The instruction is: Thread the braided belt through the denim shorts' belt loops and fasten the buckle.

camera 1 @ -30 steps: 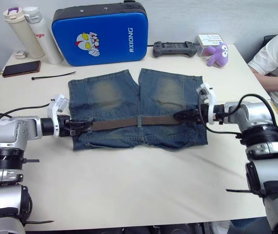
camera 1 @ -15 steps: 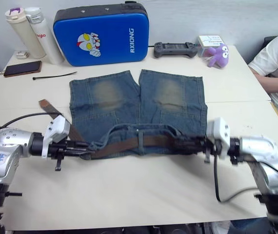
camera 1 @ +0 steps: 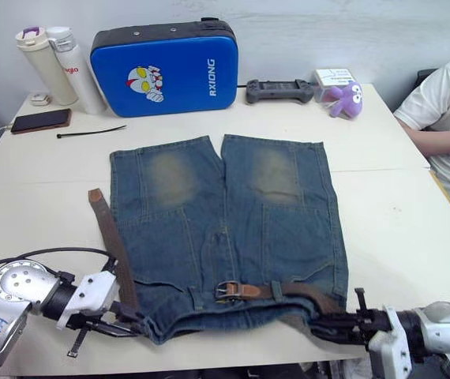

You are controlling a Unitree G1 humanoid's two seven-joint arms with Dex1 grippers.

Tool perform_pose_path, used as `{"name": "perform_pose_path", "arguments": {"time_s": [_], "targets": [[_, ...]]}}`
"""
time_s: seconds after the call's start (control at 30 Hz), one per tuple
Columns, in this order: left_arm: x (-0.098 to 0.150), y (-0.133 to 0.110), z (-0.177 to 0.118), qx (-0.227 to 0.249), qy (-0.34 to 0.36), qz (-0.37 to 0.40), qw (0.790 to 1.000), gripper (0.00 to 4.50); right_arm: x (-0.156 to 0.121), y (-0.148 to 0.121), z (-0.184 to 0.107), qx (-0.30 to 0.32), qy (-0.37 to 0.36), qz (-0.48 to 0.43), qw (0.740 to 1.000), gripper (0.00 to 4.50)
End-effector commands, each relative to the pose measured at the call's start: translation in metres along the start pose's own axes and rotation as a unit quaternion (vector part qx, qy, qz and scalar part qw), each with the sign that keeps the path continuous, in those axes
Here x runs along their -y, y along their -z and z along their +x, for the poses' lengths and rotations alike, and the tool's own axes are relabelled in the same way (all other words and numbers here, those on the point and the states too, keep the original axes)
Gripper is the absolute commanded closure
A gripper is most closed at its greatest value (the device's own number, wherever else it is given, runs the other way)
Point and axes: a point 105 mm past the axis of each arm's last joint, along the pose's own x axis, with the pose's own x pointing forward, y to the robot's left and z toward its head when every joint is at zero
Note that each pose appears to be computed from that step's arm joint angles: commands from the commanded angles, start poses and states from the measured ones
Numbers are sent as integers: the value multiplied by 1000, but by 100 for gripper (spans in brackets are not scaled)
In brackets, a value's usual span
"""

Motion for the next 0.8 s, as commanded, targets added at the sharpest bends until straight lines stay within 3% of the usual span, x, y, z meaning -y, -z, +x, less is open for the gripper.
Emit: {"name": "perform_pose_path", "arguments": {"time_s": [0.03,0.1,0.23,0.3,0.33,0.4,0.43,0.53,0.7,0.8], "targets": [[0,16,-9,-58,3,10,998,432,-17,12,-11,-30,-31,-9,999,432],[2,19,-10,-57,12,-9,998,432,-20,17,-13,-32,-42,20,998,432],[8,10,-23,-23,41,-98,994,253,-6,21,-22,-36,-33,41,998,246],[23,9,-33,-54,78,-139,986,151,-5,15,-28,-28,-33,49,998,145],[34,1,-37,-51,102,-167,979,129,-5,9,-31,-21,-32,54,998,120],[40,-19,-43,-11,119,-209,971,33,-4,-1,-36,-9,-28,63,998,23],[34,-30,-51,20,102,-218,970,2,0,-4,-41,-10,-15,73,997,0],[20,-53,-73,100,60,-223,968,2,34,-13,-49,-2,41,86,995,0],[9,-71,-84,167,35,-201,965,2,118,-38,-46,37,121,110,986,0],[-7,-75,-82,190,-1,-172,967,2,148,-40,-40,35,146,142,978,0]]}}
